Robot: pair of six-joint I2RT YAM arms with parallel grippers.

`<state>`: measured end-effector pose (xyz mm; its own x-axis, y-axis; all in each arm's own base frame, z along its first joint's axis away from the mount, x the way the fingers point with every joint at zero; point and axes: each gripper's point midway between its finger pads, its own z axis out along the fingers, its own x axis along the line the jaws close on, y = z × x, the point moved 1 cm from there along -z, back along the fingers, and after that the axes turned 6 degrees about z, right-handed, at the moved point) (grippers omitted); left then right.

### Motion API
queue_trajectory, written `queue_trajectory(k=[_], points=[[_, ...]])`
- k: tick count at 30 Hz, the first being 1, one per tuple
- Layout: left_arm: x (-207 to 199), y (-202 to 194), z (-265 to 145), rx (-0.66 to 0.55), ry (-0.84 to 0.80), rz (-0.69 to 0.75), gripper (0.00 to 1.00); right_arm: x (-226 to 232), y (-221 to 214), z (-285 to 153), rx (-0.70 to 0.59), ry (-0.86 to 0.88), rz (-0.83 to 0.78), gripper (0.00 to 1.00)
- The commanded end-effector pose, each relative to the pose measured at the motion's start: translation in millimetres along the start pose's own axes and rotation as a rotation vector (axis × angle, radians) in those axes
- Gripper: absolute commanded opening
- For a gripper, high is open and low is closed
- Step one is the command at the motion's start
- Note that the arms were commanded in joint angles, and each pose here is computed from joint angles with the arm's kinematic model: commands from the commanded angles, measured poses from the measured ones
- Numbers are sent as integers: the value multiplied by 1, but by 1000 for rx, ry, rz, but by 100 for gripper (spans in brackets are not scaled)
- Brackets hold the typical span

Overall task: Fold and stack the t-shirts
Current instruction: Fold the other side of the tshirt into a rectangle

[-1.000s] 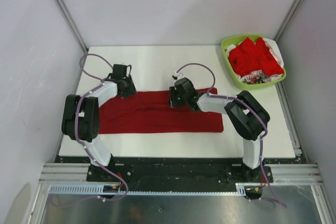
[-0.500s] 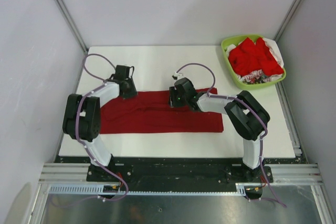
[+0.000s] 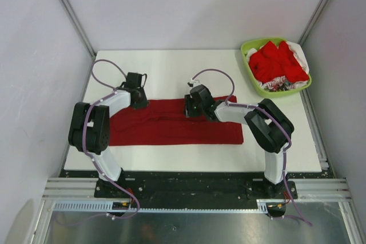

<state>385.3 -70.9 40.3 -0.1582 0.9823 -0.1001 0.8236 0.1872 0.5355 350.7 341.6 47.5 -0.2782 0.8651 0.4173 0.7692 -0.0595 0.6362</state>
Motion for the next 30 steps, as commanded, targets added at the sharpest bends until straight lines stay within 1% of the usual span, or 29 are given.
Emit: queue_trajectory(k=[1,4,6,12,21,22,23,25,27,28,30], points=[[1,5,-5,-24,12,26,11,13,21,-4,-56,17,-1,38],[0,6,-6,-26,11,24,3,12,20,-4,-54,13,-1,38],[-1,8,-10,-36,5,19,1,12,20,-3,-52,11,-1,38],[-4,15,-31,-77,-26,-3,0,10,18,-3,-48,5,0,37],[0,-18,-50,-52,-61,-63,0,10,19,-2,-53,4,3,37],[0,-18,-50,-51,-59,-62,2,11,20,-3,-54,6,4,37],[0,-17,-49,-51,-60,-60,8,11,20,-3,-55,7,6,37],[-3,-11,-46,-54,-60,-50,26,10,20,-3,-52,4,7,37],[-6,-1,-43,-66,-55,-35,39,10,20,-5,-53,-1,6,37],[-8,3,-41,-70,-52,-28,44,10,20,-5,-53,-3,6,37],[-9,12,-39,-86,-38,-19,49,10,21,-6,-53,-6,5,37]])
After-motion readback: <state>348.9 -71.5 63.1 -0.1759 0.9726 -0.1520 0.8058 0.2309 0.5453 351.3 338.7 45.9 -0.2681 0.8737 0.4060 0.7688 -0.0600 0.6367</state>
